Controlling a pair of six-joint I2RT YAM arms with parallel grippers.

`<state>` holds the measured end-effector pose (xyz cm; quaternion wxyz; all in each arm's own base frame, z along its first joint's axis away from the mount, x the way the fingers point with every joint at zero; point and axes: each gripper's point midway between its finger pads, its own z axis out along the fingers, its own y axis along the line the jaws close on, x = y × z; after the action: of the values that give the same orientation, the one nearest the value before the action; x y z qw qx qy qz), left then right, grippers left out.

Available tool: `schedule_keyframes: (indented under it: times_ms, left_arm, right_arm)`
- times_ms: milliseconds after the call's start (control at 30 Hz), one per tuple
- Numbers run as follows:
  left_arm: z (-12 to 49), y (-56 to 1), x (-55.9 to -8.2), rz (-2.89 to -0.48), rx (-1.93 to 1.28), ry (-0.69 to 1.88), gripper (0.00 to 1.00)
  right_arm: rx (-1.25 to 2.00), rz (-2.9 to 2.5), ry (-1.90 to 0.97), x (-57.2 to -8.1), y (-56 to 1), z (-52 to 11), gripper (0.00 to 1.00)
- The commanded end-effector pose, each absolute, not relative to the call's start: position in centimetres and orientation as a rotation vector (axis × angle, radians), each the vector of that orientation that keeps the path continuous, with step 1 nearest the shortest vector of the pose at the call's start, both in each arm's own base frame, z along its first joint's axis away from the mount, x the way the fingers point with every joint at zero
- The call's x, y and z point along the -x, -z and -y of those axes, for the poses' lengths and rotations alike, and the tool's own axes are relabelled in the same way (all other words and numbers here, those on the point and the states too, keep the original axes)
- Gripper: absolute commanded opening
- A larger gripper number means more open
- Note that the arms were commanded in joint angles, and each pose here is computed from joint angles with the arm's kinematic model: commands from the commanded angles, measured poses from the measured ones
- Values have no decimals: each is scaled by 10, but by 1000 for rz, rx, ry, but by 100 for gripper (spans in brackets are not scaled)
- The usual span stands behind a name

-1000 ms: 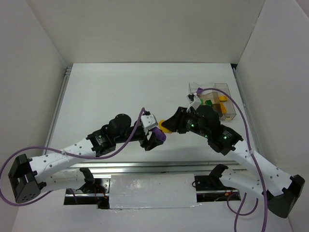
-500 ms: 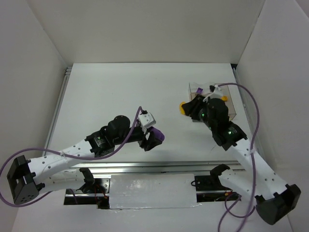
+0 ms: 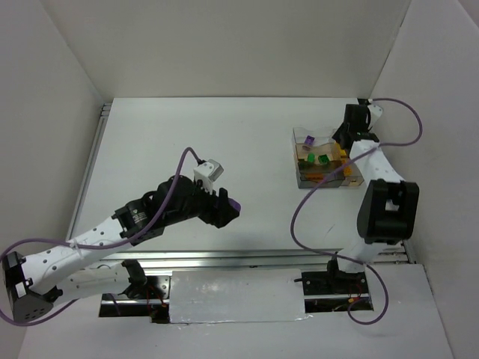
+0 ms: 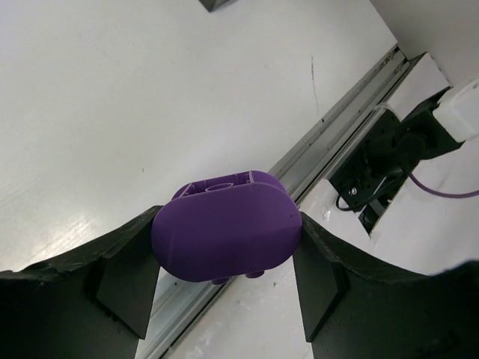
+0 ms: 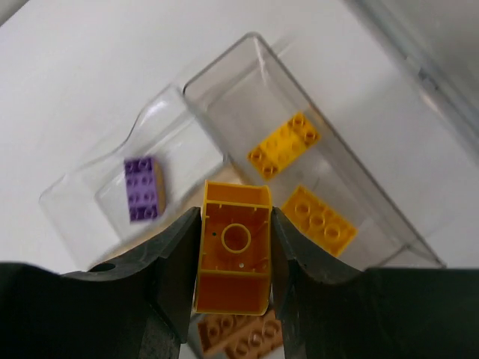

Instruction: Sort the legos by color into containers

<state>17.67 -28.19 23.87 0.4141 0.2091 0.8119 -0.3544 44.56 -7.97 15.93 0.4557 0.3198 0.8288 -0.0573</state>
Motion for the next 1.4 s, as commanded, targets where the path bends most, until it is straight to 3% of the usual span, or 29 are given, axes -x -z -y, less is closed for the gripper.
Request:
schedule_keyframes:
  times_ms: [0, 300, 500, 700, 767, 800, 833, 1000, 1067, 1233, 1333, 1367]
  left_arm:
    - [270, -243, -163, -2099, -502, 896, 0]
    - [259, -242, -155, -2061, -568, 877, 0]
    - [267, -233, -150, -2080, -607, 916, 0]
    - [268, -240, -150, -2059, -606, 931, 0]
    - [270, -245, -150, -2054, -598, 944, 1]
    - [271, -246, -151, -2053, -591, 943, 1]
    - [272, -250, -152, -2050, -578, 947, 1]
    - [273, -264, -158, -2027, -539, 946, 0]
    - [275, -272, -159, -2011, -523, 963, 0]
    - [278, -283, -177, -1992, -374, 962, 1]
    - [296, -304, -178, -1933, -393, 1125, 0]
    - [306, -323, -178, -1851, -423, 1216, 0]
  right_arm:
    - [-767, -2017, 334, -475, -172, 115, 0]
    - [-770, -2059, 299, -514, -154, 137, 0]
    - [-727, -2107, 278, -533, -148, 134, 9]
    - [-742, -2128, 301, -538, -143, 138, 26]
    - [-761, -2130, 318, -539, -141, 141, 40]
    - [-766, -2129, 323, -539, -142, 141, 53]
    - [-780, -2120, 323, -538, -145, 142, 57]
    - [-788, -2096, 284, -533, -154, 137, 72]
    - [-798, -2091, 260, -530, -159, 133, 73]
    - [-719, -2096, -19, -508, -205, 66, 74]
    - [-430, -2086, -402, -468, -246, -36, 77]
    - [-313, -2027, -534, -458, -266, -68, 82]
